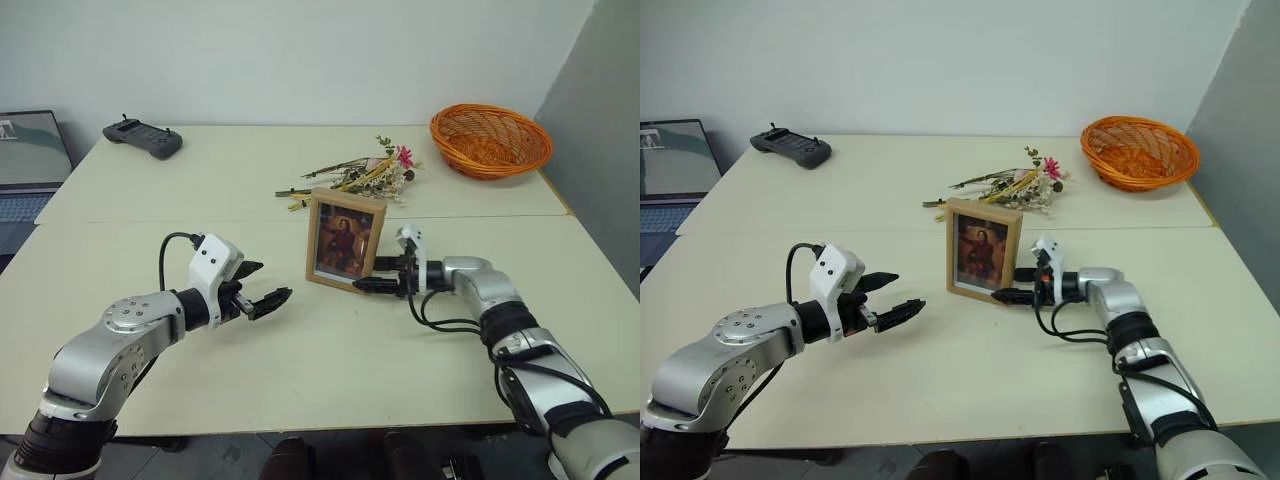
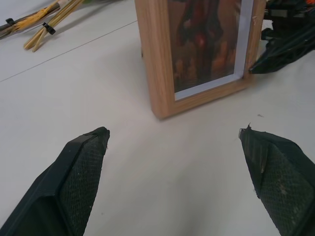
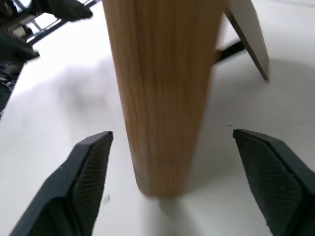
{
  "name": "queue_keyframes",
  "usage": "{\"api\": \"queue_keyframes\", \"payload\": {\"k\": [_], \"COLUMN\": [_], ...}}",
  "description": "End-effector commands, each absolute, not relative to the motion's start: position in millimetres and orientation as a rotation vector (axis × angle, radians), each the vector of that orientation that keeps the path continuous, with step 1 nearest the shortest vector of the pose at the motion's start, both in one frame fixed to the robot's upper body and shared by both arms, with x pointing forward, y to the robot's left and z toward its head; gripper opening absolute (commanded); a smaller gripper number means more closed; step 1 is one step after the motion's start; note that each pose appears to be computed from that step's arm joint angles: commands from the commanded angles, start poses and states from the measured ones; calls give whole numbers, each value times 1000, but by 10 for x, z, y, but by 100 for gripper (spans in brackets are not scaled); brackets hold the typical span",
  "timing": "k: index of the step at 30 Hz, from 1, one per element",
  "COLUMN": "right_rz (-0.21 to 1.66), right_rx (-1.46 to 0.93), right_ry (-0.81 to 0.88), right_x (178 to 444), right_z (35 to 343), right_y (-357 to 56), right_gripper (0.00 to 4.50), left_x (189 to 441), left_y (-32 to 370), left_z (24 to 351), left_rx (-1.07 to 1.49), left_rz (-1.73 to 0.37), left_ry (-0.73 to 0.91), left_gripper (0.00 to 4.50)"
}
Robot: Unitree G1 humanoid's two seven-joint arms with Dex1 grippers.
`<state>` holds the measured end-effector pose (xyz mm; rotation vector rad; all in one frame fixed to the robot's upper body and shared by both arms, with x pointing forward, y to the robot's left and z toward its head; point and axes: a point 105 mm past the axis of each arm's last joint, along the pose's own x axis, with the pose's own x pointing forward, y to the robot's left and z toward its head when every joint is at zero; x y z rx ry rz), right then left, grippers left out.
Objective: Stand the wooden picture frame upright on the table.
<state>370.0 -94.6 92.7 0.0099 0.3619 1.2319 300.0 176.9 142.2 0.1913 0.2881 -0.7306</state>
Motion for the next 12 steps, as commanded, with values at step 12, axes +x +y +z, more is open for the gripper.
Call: {"api": "queue_keyframes", "payload": {"k": [12], "right_rz": [1201], "right_rx": [-142], "right_ry": [164], "right_x": [3102], "right_z": [1818], "right_y": [-1199], "right_gripper": [443], "left_x": [3284], "left_y": [2004], "left_z": [1640], "left_rx": [225], "left_rz": [-768], "left_ry": [255], "left_gripper": [450]}}
